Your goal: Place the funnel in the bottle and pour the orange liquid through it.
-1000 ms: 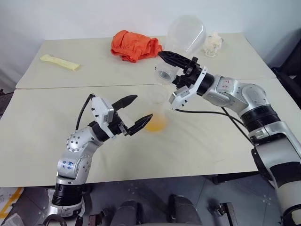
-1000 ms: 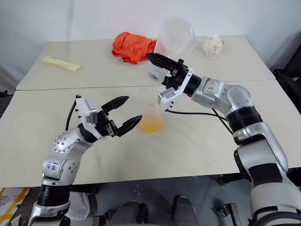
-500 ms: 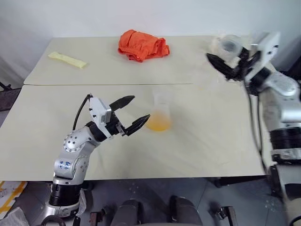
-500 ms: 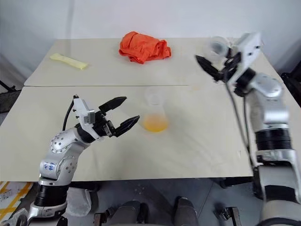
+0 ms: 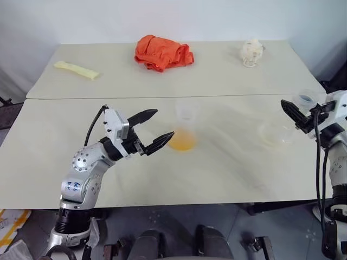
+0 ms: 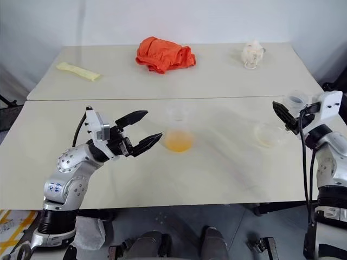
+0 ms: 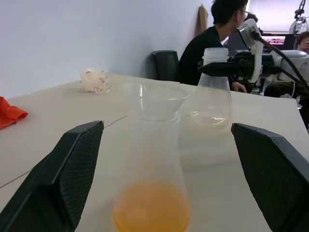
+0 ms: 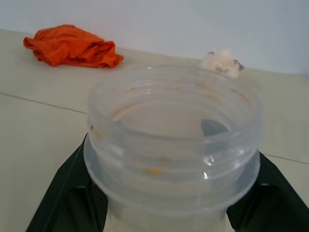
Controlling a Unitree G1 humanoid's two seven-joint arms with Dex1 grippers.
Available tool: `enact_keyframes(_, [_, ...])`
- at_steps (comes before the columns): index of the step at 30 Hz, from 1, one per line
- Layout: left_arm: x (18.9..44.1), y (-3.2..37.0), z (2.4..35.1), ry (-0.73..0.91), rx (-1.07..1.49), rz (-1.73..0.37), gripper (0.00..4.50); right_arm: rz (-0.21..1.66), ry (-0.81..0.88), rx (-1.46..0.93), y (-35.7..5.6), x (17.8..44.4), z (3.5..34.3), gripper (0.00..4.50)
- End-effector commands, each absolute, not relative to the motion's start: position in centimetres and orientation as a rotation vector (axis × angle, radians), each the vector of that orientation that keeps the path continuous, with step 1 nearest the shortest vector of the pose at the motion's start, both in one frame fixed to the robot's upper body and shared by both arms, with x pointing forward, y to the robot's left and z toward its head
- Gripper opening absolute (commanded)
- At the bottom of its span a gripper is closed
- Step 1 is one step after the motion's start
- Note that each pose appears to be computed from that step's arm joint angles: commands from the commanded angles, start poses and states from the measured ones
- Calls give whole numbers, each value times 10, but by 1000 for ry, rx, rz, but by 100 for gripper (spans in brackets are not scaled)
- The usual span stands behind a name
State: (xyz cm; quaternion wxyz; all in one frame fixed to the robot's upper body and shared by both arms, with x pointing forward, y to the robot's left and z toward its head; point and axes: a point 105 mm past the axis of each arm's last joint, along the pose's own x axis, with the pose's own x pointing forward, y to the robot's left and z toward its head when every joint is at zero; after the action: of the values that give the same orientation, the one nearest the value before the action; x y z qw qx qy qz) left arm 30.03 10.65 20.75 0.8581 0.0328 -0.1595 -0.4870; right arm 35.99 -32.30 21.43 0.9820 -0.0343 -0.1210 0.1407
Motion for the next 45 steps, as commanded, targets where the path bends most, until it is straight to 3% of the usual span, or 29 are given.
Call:
enact_keyframes(1, [298,109,218,-369,73,-1035,450,252,-289,-55,-329,354,219,347])
enact_keyframes(4, [298,110,218,-364,76,-1036,450,276,-327,-52,-325,351,231,448])
enact_keyframes(15, [301,116,214,-329,76,-1033,450,312,-593,-159,-316,333,304,448])
enact_keyframes(25, [301,128,216,-319,102,-1016,450,441,-632,-242,-288,333,320,448])
enact_keyframes(30, [292,148,200,-217,214,-1034,450,903,-466,-301,-215,318,287,448])
enact_keyframes(35, [284,174,181,-159,281,-993,450,1126,-304,-374,-192,293,224,448])
enact_keyframes(41, [271,199,151,-83,429,-862,450,1104,-138,-311,-213,276,164,448])
enact_keyframes(45, [268,208,149,-111,411,-794,450,1061,-135,-330,-223,276,150,448])
